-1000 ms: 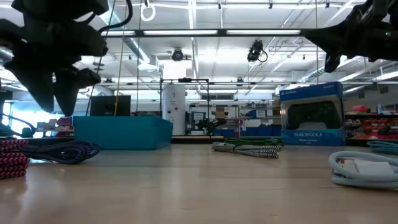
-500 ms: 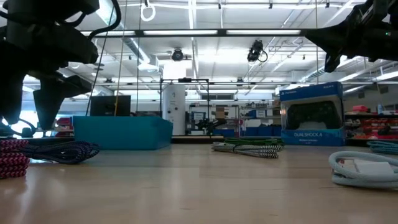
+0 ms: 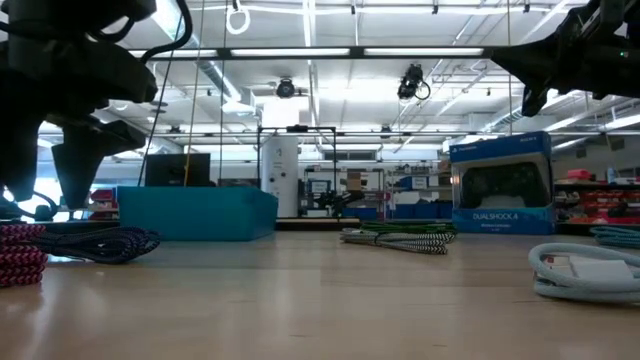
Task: Pick and place USB-C Cables
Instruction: Put the dark blue charger cable into the blue bin
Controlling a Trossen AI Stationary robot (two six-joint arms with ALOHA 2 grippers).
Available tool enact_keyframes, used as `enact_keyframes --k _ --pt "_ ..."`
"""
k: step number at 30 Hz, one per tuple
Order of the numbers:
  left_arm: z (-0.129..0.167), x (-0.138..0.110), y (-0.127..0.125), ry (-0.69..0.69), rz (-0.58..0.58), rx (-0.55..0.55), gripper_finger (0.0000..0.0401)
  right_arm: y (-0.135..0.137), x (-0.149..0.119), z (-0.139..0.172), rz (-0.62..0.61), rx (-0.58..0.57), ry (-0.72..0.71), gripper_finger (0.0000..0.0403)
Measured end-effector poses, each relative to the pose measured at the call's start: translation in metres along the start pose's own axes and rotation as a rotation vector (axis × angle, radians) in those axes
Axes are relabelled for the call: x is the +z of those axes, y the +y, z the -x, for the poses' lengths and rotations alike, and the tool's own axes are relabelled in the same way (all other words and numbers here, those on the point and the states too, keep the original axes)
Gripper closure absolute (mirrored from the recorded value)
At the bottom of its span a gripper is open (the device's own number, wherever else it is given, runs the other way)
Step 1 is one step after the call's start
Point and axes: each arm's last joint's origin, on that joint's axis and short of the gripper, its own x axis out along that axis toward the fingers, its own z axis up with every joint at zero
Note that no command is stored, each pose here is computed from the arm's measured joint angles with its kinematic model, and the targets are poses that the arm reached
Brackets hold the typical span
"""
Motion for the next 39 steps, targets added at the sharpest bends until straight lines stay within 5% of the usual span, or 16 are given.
enact_keyframes --k 16,39 --pt "-0.001 0.001 0.000 -0.009 0.000 0.020 0.0188 0.000 0.000 0.000 0.008 0.000 0.000 0.0389" --pt "-0.045 0.002 0.001 0.158 -0.034 0.097 0.0214 0.001 0.000 0.000 -0.003 0.025 0.006 0.0389"
